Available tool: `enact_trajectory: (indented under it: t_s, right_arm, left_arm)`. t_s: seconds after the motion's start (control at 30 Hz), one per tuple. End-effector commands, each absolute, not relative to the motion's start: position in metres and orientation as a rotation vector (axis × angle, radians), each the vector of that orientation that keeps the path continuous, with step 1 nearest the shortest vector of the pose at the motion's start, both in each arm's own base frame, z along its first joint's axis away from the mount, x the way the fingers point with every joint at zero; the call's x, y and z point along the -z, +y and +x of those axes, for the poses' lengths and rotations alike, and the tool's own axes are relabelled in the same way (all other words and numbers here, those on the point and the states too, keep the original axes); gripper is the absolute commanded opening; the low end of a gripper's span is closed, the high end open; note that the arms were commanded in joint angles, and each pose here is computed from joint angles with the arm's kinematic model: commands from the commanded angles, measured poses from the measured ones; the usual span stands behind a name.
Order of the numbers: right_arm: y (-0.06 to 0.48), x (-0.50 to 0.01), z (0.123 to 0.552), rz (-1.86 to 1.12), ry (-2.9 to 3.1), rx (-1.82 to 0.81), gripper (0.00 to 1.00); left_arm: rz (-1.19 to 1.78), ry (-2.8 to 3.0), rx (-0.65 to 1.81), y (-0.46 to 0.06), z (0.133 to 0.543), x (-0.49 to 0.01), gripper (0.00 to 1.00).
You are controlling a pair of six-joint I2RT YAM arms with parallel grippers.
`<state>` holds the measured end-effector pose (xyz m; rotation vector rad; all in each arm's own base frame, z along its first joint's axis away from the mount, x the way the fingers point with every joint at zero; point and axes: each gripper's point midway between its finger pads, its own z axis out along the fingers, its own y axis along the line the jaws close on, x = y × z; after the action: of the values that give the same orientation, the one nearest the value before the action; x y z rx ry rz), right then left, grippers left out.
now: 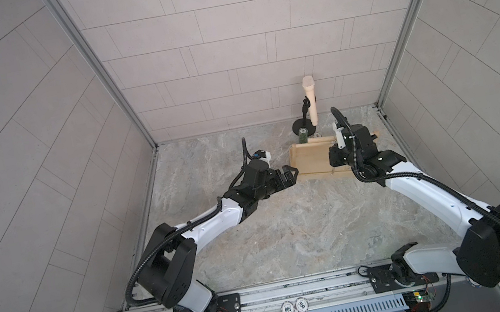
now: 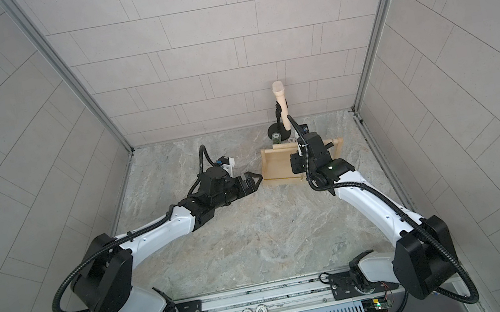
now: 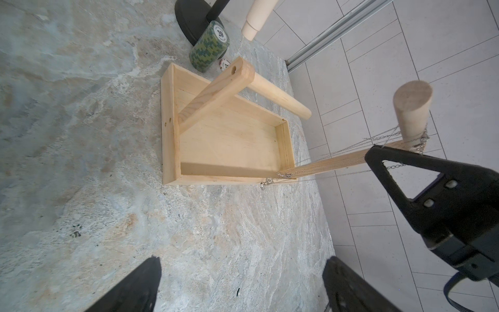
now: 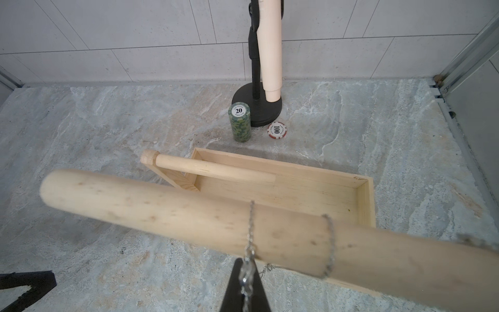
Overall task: Take the necklace off the jewelry display stand
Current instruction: Take off the necklace from the stand.
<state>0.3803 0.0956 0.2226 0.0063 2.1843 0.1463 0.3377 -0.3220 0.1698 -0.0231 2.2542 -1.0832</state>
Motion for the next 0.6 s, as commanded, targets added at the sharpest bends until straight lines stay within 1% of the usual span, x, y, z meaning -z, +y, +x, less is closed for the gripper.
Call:
enact_trajectory:
  t_s: [0.0,0.17,0.57]
  right_arm:
    - [0.097,-0.230,0.380,0.013,2.168,-0.143,0.00]
    - [0.100,-0.241,0.380,0.021,2.142,-0.166,0.00]
    - [0.127,-0.242,0.389,0.009,2.144,-0.197,0.00]
  left_arm:
    - [-0.023,2.217,1.111,-0.323,0.340,-0.181,1.00]
    - [-0.028,2.216,1.110,-0.321,0.341,-0.181,1.00]
    - [-0.027,2.223,1.100,-0.317,0.339,-0.181,1.00]
